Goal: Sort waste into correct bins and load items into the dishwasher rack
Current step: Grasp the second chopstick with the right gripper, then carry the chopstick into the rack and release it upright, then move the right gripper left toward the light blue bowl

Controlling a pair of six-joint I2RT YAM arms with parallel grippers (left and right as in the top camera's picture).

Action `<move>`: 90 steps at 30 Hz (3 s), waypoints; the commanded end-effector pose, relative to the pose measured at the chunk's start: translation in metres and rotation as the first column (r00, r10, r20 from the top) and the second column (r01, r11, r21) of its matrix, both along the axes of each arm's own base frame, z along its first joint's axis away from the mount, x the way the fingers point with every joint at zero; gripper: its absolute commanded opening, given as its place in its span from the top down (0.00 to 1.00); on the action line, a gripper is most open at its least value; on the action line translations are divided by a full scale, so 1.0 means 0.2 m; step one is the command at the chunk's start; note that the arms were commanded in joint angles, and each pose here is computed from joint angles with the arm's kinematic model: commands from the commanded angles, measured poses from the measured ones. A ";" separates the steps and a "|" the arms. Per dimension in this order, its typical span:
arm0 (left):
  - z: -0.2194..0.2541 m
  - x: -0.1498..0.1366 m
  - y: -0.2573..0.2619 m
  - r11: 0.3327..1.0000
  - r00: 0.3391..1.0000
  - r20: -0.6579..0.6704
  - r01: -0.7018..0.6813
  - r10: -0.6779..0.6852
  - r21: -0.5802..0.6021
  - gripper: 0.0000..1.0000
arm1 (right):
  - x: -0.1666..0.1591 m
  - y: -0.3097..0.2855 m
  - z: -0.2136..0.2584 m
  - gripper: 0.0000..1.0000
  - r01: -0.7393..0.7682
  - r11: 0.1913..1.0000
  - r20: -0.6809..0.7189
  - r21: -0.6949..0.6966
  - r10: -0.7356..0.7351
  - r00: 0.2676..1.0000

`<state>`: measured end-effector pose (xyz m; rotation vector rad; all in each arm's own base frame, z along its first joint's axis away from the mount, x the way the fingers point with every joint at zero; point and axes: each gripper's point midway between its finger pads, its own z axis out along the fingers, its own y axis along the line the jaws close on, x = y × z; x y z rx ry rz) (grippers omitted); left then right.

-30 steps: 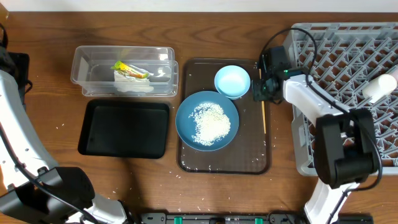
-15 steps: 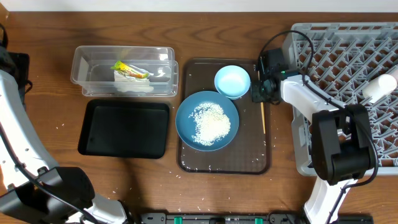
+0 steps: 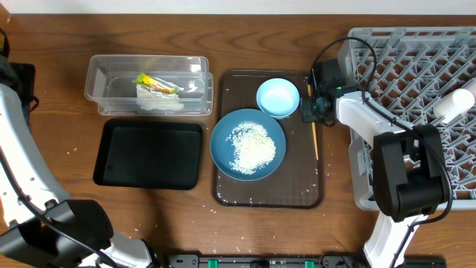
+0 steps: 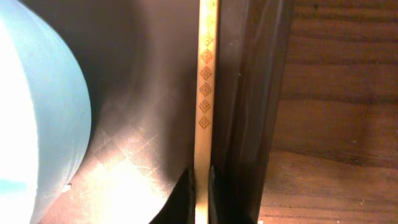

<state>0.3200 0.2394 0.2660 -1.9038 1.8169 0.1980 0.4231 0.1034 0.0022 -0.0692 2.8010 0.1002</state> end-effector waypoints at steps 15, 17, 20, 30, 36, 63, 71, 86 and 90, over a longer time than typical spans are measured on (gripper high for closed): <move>-0.01 -0.01 0.02 1.000 1.000 -0.027 0.001 -0.001 0.012 0.08 | 0.09 -0.01 0.29 0.99 0.020 0.996 0.098 0.088 -0.029 0.995; -0.01 -0.01 0.02 1.000 1.000 -0.027 0.001 -0.001 0.012 0.08 | 0.13 -0.07 0.42 0.99 0.025 0.996 0.155 0.091 -0.038 0.987; -0.01 -0.01 0.02 1.000 1.000 -0.027 0.001 -0.001 0.012 0.08 | 0.16 -0.18 0.60 0.99 0.051 0.995 0.220 0.091 -0.070 0.973; -0.01 -0.01 0.02 1.000 1.000 -0.027 0.001 -0.001 0.012 0.08 | 0.14 -0.63 0.96 0.99 0.156 0.986 0.379 0.051 -0.164 0.911; -0.01 -0.01 0.02 1.000 1.000 -0.027 0.001 -0.001 0.012 0.08 | 0.14 -0.71 0.91 0.99 0.166 0.986 0.361 0.028 -0.165 0.918; -0.01 -0.01 0.02 1.000 1.000 -0.027 0.001 -0.001 0.012 0.08 | 0.14 -0.47 0.69 0.36 0.025 0.970 0.223 0.243 -0.081 0.972; -0.01 -0.01 0.02 1.000 1.000 -0.027 0.001 -0.001 0.012 0.08 | 0.12 -0.16 0.82 0.32 -0.151 0.864 0.259 0.480 0.025 0.966; -0.01 -0.01 0.02 1.000 1.000 -0.027 0.001 -0.001 0.012 0.08 | 0.09 0.12 0.79 0.01 -0.140 0.878 0.215 0.458 0.044 0.976; -0.01 -0.01 0.02 1.000 1.000 -0.027 0.001 -0.001 0.012 0.08 | 0.12 0.06 0.80 0.01 -0.099 0.877 0.214 0.470 -0.004 0.977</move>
